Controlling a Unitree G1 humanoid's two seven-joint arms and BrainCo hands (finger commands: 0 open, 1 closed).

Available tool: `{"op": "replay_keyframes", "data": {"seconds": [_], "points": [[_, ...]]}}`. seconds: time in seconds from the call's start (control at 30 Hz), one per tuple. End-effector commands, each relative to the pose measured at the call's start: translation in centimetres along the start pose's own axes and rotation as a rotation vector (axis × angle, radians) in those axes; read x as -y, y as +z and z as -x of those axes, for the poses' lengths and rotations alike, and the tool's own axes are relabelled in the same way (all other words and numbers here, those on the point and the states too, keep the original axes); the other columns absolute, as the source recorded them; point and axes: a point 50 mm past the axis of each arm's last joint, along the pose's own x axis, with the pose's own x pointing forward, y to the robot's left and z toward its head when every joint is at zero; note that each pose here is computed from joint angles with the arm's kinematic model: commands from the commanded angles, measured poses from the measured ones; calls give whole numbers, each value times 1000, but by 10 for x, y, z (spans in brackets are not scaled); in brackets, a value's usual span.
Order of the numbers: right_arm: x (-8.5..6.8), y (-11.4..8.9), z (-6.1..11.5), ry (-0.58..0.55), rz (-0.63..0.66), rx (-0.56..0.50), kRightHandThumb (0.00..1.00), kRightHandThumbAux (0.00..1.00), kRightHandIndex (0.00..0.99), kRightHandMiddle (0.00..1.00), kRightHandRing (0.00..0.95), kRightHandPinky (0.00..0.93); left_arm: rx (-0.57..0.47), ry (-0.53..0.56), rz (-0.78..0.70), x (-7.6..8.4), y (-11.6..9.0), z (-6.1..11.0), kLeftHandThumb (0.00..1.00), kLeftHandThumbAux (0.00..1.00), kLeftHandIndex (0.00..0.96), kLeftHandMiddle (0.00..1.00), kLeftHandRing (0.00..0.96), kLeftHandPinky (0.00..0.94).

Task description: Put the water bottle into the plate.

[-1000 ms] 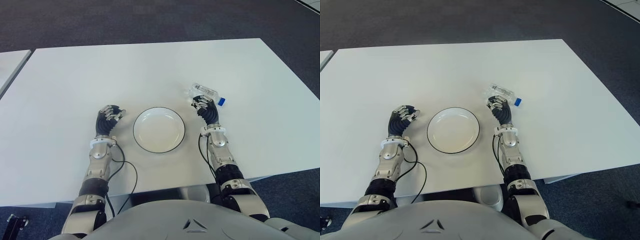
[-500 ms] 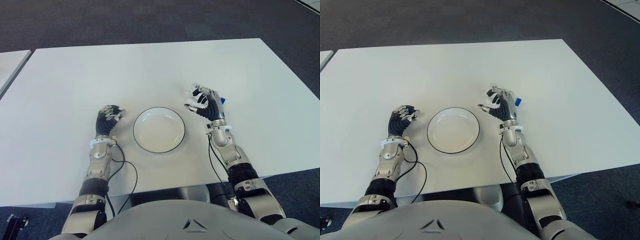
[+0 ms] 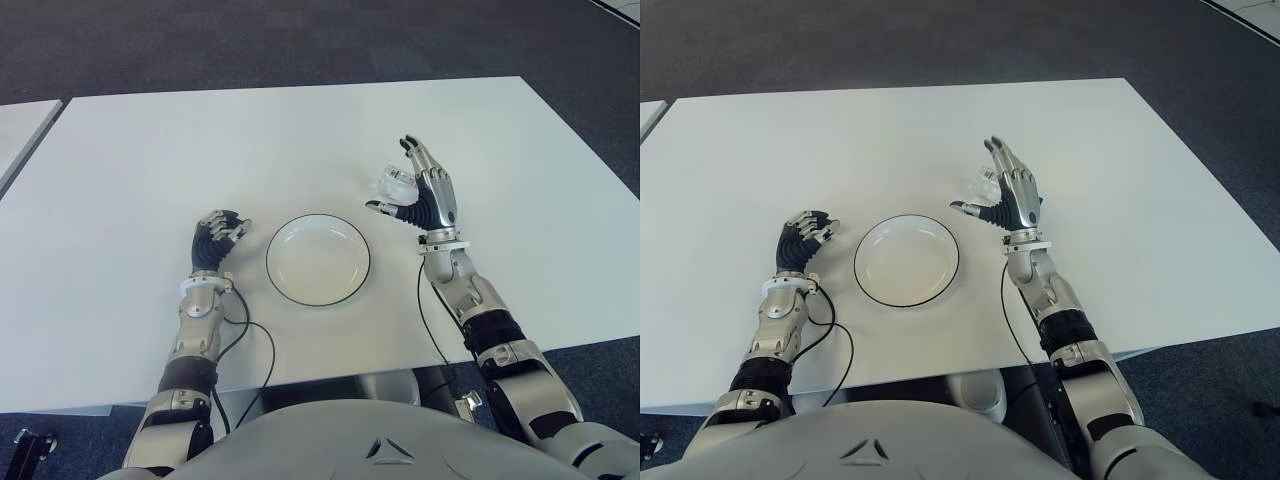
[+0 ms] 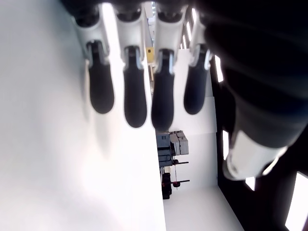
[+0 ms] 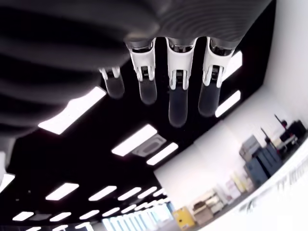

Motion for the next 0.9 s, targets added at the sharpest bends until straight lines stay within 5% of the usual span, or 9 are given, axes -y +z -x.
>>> {"op": "replay_keyframes", "data": {"seconds": [0.03, 0.5, 0.9], "points": [[-1, 2, -8, -12, 68, -17, 672, 308, 0, 0, 0, 0, -216, -11, -9, 3, -39, 20, 702, 719, 428, 492, 481, 465], [-12, -14, -36, 177, 252, -199, 616, 174, 0, 0, 0, 0, -212, -9, -14, 2, -39, 20, 700, 719, 428, 497, 485, 471], [-25, -28, -40, 368, 289, -365, 586, 163, 0, 0, 0, 0, -206, -15, -25, 1, -38, 21, 699, 720, 428, 489, 479, 465]]}}
